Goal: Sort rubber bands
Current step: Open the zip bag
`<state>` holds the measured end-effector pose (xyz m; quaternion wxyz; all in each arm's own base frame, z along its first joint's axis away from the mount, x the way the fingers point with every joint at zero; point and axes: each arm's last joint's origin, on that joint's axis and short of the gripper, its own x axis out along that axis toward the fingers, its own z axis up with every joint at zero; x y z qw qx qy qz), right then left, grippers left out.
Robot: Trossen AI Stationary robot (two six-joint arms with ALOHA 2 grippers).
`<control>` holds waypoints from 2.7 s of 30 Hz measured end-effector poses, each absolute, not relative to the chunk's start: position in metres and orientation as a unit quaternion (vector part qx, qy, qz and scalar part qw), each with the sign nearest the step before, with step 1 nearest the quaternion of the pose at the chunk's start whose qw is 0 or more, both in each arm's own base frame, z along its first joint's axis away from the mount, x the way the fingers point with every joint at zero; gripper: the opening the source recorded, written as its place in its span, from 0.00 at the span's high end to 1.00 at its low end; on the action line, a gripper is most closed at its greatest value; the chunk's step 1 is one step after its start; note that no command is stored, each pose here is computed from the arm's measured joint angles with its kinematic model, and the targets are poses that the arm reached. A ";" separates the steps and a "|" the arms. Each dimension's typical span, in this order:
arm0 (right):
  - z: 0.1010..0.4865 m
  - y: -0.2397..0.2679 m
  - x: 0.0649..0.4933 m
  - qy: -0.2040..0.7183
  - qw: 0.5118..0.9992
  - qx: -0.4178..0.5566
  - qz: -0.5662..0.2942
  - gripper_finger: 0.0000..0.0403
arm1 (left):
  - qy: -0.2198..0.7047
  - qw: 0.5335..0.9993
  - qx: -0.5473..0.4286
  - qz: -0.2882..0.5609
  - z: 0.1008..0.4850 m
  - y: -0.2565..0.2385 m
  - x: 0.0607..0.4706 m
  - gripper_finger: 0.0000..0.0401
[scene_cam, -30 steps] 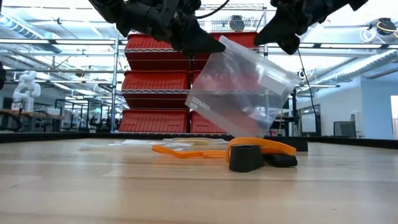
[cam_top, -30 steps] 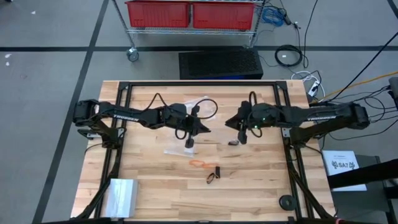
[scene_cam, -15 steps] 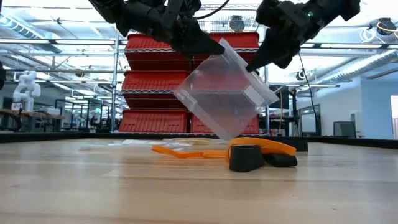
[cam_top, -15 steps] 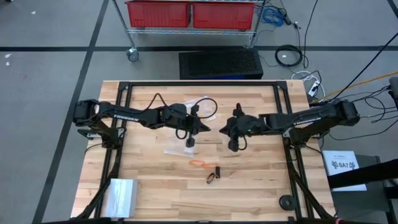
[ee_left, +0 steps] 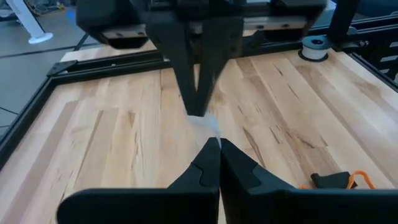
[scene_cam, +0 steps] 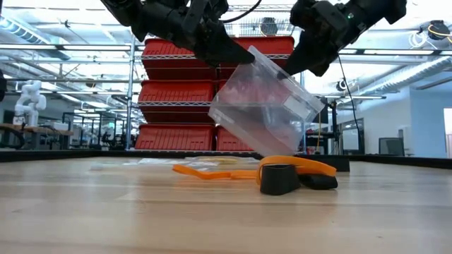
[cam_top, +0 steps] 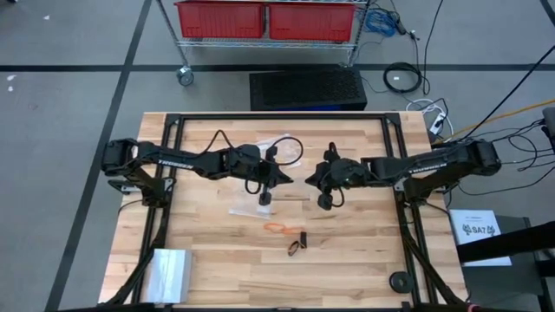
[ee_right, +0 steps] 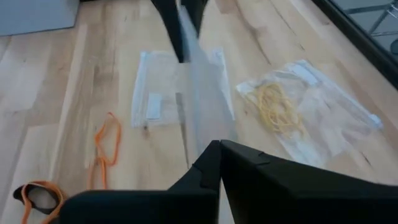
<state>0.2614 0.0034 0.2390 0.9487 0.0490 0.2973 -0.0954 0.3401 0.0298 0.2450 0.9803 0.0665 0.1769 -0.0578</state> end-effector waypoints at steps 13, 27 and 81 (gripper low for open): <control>0.228 0.003 0.278 0.276 0.953 0.060 -0.112 1.00 | 0.178 0.981 0.071 -0.034 0.245 0.031 0.340 1.00; 0.197 0.005 0.304 0.254 0.952 0.106 -0.131 0.97 | 0.181 0.981 0.061 -0.020 0.245 0.032 0.340 1.00; 0.259 -0.001 0.238 0.230 0.966 0.096 -0.065 0.37 | 0.161 0.986 0.039 0.027 0.226 0.028 0.332 1.00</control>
